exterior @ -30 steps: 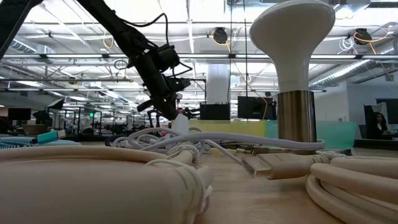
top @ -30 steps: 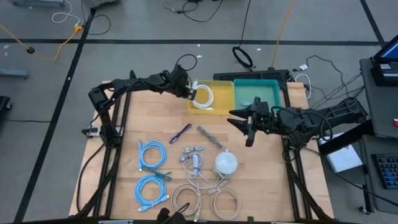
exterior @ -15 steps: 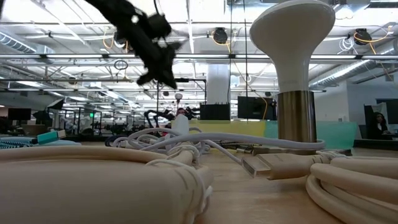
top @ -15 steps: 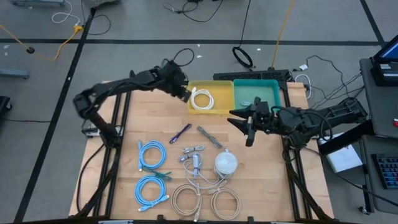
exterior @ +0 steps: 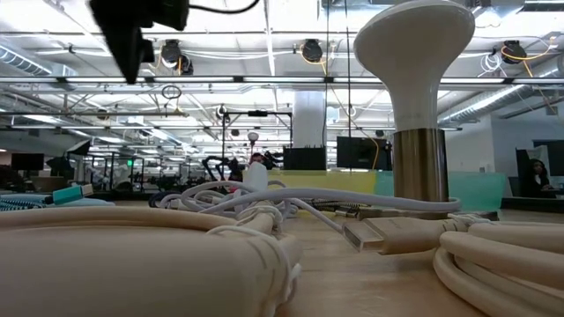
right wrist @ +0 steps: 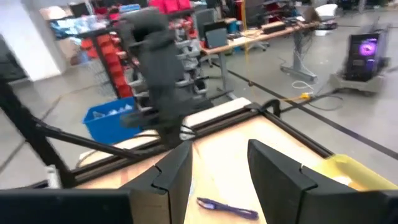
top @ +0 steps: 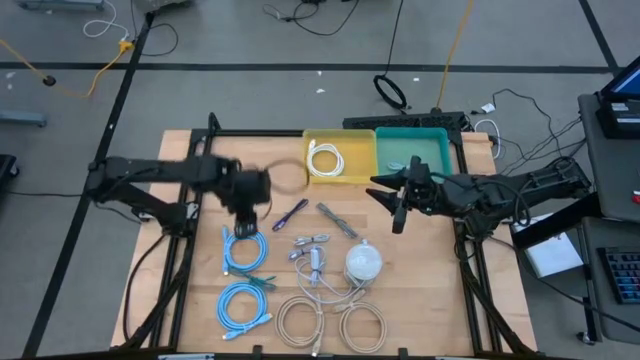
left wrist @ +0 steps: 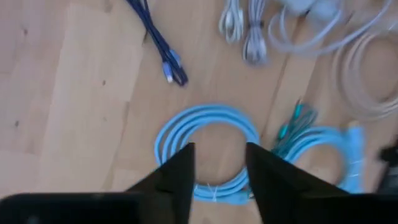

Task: Pick & Place USB Port
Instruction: Put the right brown HDMI cable into the yellow bin

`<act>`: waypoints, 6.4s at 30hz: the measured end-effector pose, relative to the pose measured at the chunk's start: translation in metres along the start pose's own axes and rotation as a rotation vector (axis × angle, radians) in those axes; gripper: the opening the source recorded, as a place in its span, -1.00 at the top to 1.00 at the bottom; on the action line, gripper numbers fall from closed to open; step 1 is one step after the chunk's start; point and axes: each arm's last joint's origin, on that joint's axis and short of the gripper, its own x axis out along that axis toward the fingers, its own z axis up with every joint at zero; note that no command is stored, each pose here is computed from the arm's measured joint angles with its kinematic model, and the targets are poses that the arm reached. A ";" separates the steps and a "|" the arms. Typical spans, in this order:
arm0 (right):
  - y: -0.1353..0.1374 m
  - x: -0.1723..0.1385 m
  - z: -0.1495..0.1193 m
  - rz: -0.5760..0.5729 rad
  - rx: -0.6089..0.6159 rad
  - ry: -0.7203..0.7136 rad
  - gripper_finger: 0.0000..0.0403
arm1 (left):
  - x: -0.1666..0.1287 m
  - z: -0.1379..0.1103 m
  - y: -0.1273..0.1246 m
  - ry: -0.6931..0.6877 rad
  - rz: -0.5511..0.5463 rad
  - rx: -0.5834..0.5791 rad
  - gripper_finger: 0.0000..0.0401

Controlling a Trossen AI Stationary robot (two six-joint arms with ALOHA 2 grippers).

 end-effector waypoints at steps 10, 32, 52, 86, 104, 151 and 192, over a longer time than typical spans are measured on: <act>-0.004 -0.001 -0.014 -0.013 0.054 0.142 0.28 | 0.049 -0.017 -0.046 -0.028 -0.132 -0.042 -0.12; 0.064 -0.093 -0.169 0.187 0.402 1.068 0.28 | 0.064 -0.030 -0.077 -0.175 -0.124 -0.233 -0.12; 0.122 -0.072 -0.265 0.320 0.151 1.012 0.42 | 0.054 -0.016 -0.100 -0.522 -0.242 -0.510 -0.12; 0.112 -0.019 -0.331 0.152 0.494 1.009 0.33 | 0.122 -0.037 -0.187 -0.473 -0.430 -0.508 -0.12; 0.117 -0.020 -0.314 0.218 0.507 0.936 0.89 | 0.111 -0.033 -0.206 -0.460 -0.682 -0.454 0.46; 0.134 -0.083 -0.132 0.267 0.256 0.120 1.00 | 0.228 0.056 -0.261 -0.106 -0.422 -0.078 1.00; 0.144 -0.109 -0.238 0.326 0.434 0.919 0.97 | 0.087 0.035 -0.258 -0.417 -0.321 -0.098 1.00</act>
